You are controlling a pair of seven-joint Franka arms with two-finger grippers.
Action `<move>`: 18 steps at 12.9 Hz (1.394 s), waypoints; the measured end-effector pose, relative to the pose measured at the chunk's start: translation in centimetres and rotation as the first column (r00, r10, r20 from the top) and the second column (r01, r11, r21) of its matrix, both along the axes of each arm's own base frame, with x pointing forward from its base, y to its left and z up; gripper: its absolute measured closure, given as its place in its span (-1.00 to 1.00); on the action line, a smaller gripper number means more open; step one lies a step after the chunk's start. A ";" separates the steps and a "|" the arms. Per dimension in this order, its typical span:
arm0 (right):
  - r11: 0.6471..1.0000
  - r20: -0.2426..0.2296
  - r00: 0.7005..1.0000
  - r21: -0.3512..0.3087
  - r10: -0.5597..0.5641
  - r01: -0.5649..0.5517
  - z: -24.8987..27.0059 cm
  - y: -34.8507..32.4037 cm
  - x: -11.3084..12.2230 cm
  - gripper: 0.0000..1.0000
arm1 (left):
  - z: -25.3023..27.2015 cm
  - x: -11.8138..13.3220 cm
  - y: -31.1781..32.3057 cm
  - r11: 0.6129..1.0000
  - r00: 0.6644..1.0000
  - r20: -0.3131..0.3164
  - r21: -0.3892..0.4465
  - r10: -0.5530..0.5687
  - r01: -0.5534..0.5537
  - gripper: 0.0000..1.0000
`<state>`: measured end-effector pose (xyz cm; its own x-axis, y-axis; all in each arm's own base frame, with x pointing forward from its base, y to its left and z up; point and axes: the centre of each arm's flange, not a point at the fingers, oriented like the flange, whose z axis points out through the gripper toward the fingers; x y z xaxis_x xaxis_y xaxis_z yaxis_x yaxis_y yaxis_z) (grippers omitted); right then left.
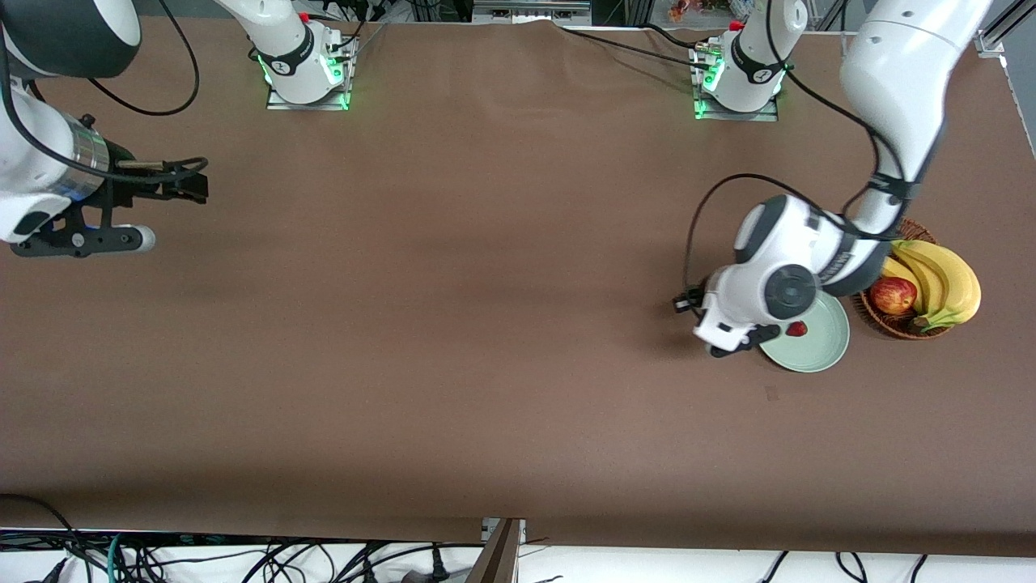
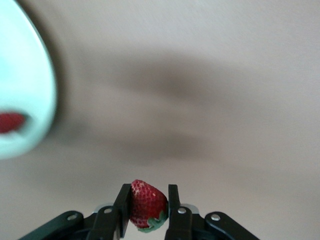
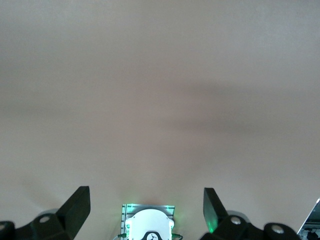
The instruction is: Collect all strawberries into plate
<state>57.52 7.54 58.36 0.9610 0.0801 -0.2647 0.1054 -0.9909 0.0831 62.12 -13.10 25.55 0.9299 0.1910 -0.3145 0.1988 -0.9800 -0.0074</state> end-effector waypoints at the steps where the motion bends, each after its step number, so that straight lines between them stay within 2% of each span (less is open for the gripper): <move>1: 1.000 0.015 1.000 0.001 0.001 -0.001 0.2 -0.1 -0.8 -1.00 | -0.1 0.5 3.1 0.994 0.995 0.007 -0.045 -0.097 0.097 0.34; 4: 1.000 0.078 0.997 0.000 0.004 -0.004 2.3 -0.2 -2.8 -1.00 | -1.4 1.1 11.2 0.929 0.943 0.056 -0.164 -0.328 0.332 0.34; 6: 1.000 0.121 0.993 0.002 0.000 0.000 4.6 -0.4 -4.0 -1.00 | -3.3 1.3 14.4 0.875 0.901 0.112 -0.216 -0.420 0.434 0.33; 8: 1.000 0.132 0.991 0.020 -0.010 0.008 5.0 -0.7 -4.4 -1.00 | -4.5 1.3 15.0 0.850 0.882 0.133 -0.236 -0.452 0.471 0.04; 11: 0.999 0.111 0.993 0.026 -0.031 0.028 4.1 -0.7 -4.4 -1.00 | -3.5 1.8 13.8 0.838 0.870 0.156 -0.233 -0.469 0.493 -0.67; 12: 0.999 0.108 0.994 0.026 -0.033 0.030 3.9 -0.7 -4.4 -1.00 | -2.2 2.2 13.6 0.836 0.864 0.175 -0.219 -0.473 0.502 -0.89; 13: 0.999 0.106 0.994 0.026 -0.034 0.031 3.8 -0.8 -4.3 -1.00 | -0.1 2.7 13.4 0.837 0.856 0.199 -0.193 -0.478 0.512 -1.00; 16: 0.999 0.105 0.994 0.026 -0.041 0.039 3.8 -1.2 -4.2 -1.00 | 9.7 3.5 13.7 0.845 0.828 0.263 -0.078 -0.495 0.529 -1.00; 18: 0.999 0.112 0.993 0.028 -0.043 0.040 3.8 -1.2 -4.0 -1.00 | 17.5 3.1 14.4 0.851 0.830 0.247 -0.034 -0.500 0.523 -1.00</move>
